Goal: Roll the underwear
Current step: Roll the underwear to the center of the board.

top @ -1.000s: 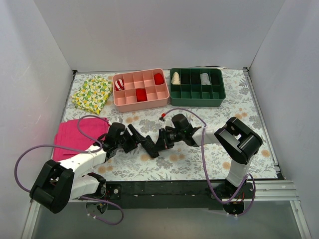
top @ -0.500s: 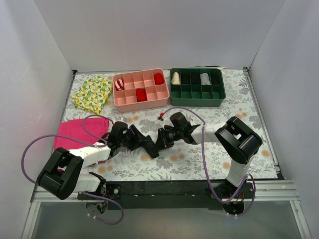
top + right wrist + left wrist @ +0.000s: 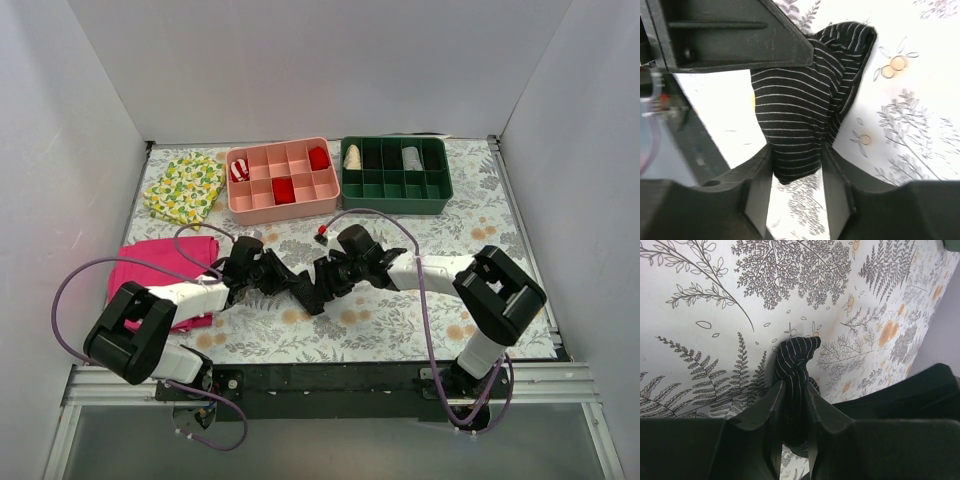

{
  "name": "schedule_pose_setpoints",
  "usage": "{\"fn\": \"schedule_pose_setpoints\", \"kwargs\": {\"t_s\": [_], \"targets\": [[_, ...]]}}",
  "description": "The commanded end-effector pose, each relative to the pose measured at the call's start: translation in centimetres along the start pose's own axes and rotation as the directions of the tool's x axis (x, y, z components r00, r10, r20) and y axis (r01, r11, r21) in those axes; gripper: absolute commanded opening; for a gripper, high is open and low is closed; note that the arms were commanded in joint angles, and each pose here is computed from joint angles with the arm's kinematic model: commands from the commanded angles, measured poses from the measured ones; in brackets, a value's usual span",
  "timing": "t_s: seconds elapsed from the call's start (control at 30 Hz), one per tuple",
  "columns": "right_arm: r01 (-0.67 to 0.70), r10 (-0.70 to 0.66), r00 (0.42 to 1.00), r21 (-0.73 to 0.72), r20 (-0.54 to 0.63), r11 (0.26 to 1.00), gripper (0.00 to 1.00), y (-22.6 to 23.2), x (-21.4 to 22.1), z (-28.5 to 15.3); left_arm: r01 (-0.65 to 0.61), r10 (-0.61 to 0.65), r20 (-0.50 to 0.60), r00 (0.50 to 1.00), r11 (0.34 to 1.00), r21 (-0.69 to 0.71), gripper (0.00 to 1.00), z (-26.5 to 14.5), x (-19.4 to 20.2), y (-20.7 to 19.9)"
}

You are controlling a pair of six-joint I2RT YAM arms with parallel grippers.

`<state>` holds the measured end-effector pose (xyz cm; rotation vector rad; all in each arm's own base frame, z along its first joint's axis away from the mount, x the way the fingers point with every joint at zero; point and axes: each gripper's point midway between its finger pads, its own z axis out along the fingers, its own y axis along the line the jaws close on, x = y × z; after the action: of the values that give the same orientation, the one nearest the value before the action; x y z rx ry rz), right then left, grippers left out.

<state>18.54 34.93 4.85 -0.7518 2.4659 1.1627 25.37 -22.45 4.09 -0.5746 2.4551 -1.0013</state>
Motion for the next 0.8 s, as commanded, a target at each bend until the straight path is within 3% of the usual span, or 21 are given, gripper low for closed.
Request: {"fn": "schedule_pose_setpoints", "kwargs": {"t_s": [0.0,0.1,0.2,0.5,0.53,0.67,0.77], "targets": [[0.156,-0.154,0.988,0.257,-0.028,0.954,0.49,-1.9,-0.6,-1.7,-0.02,0.015,-0.056,0.998,0.995,-0.094,0.15,-0.1,1.0,1.4],[0.236,-0.243,0.97,0.311,-0.014,0.921,0.5,-0.6,-1.8,-1.8,-0.025,0.016,-0.071,0.997,0.992,-0.126,0.15,-0.2,1.2,1.7],[0.291,-0.304,0.953,0.325,-0.008,0.9,0.58,0.6,-2.3,-1.6,-0.036,0.023,-0.088,0.996,0.987,-0.156,0.15,-0.1,1.6,2.0],[0.342,-0.352,0.935,0.358,-0.04,0.869,0.57,1.1,-1.9,-0.4,-0.034,0.013,-0.108,0.994,0.981,-0.19,0.15,0.2,2.0,2.5],[0.339,-0.347,0.937,0.361,-0.045,0.869,0.54,1.1,-1.7,-0.3,-0.034,0.013,-0.108,0.994,0.981,-0.192,0.15,0.2,2.0,2.5],[0.323,-0.319,0.945,0.381,-0.076,0.866,0.19,0.3,-0.8,0.0,-0.034,0.014,-0.106,0.994,0.982,-0.188,0.16,0.1,1.9,2.2],[0.307,-0.293,0.951,0.379,-0.096,0.873,0.06,-0.3,0.4,0.2,-0.035,0.018,-0.095,0.995,0.982,-0.188,0.2,-0.2,1.6,1.9]]}}
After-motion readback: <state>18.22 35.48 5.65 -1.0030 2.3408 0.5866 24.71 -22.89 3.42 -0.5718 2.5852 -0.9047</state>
